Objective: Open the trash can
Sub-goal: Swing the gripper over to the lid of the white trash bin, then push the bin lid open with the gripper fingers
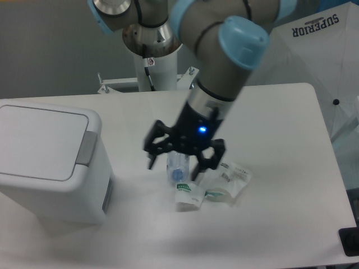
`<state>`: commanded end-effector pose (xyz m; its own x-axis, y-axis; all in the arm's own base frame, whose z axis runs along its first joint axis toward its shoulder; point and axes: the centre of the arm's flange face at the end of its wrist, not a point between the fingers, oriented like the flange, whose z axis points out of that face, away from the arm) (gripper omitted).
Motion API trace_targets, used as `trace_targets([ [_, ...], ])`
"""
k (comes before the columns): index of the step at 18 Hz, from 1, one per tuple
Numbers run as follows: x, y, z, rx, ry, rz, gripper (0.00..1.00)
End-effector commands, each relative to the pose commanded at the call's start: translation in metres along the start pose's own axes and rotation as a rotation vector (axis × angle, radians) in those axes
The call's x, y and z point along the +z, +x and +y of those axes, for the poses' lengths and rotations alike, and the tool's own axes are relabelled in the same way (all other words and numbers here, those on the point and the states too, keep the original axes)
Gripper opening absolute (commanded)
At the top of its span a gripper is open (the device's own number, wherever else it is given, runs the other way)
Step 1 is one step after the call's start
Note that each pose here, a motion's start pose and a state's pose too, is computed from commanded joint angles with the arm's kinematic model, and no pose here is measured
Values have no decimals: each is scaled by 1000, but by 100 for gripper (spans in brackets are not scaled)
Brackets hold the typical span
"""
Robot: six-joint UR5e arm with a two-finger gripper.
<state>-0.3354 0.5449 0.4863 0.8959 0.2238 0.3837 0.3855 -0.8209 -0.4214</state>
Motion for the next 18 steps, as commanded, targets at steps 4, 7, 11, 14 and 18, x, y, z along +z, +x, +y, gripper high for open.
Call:
trace_targets([
  [4,8,21,7,-67,-11,26,100],
  [7,15,37,5,-39,-8,33,100],
  [11,22,38,10,-41,-21,38,100],
  [14,26,40,19,-44,-32,41,100],
  [18,26,42,26,-32,-8,32,100],
])
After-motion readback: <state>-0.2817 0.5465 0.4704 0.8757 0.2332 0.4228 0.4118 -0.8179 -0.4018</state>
